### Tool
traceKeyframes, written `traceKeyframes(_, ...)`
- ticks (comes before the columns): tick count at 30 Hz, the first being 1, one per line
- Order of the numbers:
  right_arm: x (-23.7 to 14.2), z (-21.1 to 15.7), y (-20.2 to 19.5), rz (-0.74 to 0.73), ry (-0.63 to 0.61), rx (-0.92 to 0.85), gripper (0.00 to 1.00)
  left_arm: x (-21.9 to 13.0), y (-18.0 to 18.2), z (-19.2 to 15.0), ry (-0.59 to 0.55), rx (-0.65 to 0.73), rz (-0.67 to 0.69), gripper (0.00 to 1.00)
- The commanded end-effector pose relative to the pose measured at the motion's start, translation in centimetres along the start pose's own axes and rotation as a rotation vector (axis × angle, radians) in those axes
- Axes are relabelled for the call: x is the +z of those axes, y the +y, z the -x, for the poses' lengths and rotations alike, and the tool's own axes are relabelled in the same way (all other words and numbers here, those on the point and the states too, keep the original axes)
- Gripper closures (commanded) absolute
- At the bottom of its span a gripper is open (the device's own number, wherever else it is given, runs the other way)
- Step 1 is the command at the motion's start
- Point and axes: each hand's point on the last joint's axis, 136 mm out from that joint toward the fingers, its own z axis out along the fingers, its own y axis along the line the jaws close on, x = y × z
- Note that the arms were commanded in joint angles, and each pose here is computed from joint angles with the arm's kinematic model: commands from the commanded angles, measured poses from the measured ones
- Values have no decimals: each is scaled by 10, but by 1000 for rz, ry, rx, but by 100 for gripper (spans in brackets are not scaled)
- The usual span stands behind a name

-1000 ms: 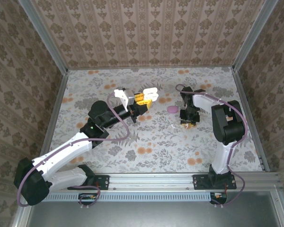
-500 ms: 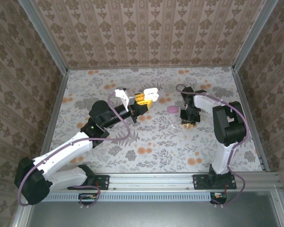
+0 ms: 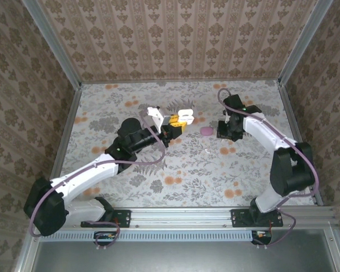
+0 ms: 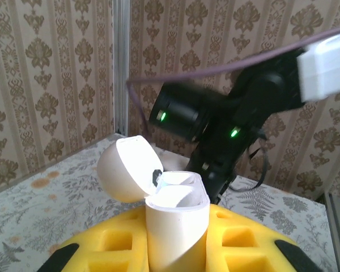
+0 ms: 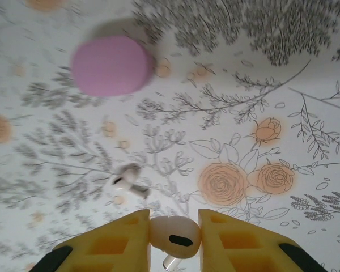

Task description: Insert wireless bluetooth earbuds into charging case

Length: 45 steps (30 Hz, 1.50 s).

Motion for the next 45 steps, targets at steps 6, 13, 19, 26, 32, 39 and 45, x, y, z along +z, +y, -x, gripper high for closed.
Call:
traceKeyframes(6,-81,27,32,113,-213,-50,73,13,4,-4,-1,-28,7,81)
traceKeyframes(13,-136,33,60,165,-335,-115,73,22,6,-16,22,-45,9,81)
traceKeyframes(19,-171,35,76,206,-408,-147,73,26,4,-18,25,-49,-6,81)
traceKeyframes(26,-187,32,100,269,-446,-188,74,26,1,-14,11,-45,-16,81)
traceKeyframes(32,-197,29,122,309,-486,-251,74,26,-1,-6,-5,-40,-27,81)
traceKeyframes(39,-200,27,138,327,-540,-329,75,26,-3,-2,-15,-40,-33,81)
traceKeyframes(45,-197,26,146,317,-544,-368,75,24,-4,4,-27,-34,-34,81)
